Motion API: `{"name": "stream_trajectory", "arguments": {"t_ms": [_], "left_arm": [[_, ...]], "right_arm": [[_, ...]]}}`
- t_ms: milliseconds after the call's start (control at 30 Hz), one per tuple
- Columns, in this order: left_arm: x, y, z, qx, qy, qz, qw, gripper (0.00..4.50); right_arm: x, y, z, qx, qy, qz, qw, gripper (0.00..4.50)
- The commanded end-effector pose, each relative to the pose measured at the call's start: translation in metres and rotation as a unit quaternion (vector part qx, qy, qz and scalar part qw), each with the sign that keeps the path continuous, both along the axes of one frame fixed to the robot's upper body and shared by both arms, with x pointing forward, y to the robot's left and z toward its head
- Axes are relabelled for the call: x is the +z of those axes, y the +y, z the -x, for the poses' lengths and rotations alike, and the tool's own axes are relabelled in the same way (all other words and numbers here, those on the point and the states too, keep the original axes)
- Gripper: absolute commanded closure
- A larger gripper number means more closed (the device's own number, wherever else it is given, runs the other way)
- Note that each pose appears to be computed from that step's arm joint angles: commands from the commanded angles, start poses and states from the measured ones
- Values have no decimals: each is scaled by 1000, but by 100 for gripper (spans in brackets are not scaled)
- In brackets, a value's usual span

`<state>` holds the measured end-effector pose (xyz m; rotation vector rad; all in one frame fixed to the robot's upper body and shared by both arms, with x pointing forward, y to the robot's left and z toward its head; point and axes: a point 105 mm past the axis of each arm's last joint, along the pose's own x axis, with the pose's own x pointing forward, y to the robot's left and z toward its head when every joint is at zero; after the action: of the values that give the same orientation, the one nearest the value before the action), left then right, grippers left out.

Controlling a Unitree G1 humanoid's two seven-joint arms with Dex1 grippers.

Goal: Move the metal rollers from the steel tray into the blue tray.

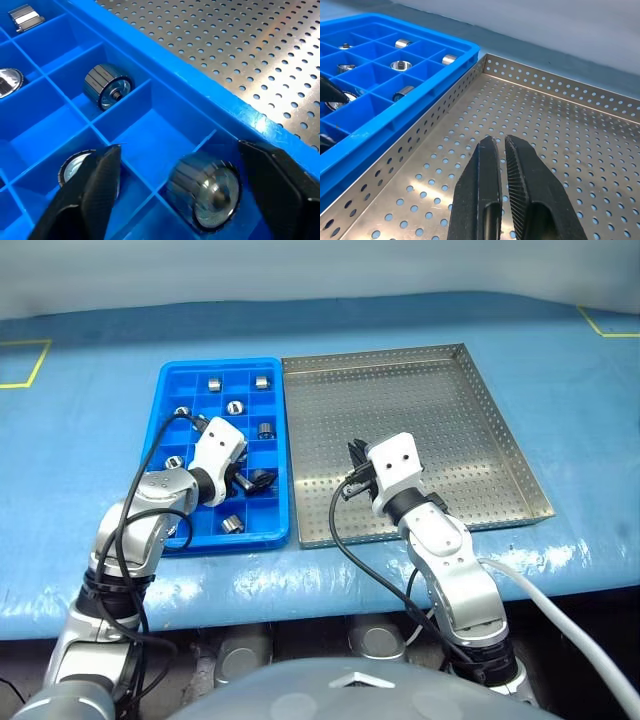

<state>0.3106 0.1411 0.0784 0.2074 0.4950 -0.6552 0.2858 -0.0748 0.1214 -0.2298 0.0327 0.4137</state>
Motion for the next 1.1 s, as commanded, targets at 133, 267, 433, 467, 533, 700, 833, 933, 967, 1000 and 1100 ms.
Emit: {"name": "stream_trajectory", "arguments": {"t_ms": [133,267,433,467,533,700,833,933,967,1000,1100], "left_arm": [[42,3,-22,54,-87,94,990,3],[71,18,-23,52,-142,126,980,3],[70,13,0,-45,-162,73,983,3],[69,12,2,-52,-163,69,983,3],[67,13,6,-59,-167,66,982,0],[59,2,17,-84,-159,70,981,0],[52,-9,19,-99,-150,79,980,0],[49,-18,19,-114,-148,82,979,0],[48,-20,19,-121,-146,86,978,0],[48,-23,20,-126,-145,88,978,0],[46,-32,21,-143,-140,93,975,0]], "right_arm": [[10,-2,0,-1,-24,-7,1000,417],[6,-16,-7,-4,-9,-9,1000,417],[7,-32,-10,45,29,-30,998,417],[8,-34,-10,52,31,-27,998,417],[12,-38,-12,65,31,-22,997,380],[13,-41,-12,111,54,-11,992,238],[7,-46,-11,133,82,13,988,108],[-1,-51,-10,134,105,48,984,76],[-1,-52,-11,131,106,53,984,76],[0,-54,-12,127,104,54,985,76],[2,-59,-14,111,103,52,987,76]]}}
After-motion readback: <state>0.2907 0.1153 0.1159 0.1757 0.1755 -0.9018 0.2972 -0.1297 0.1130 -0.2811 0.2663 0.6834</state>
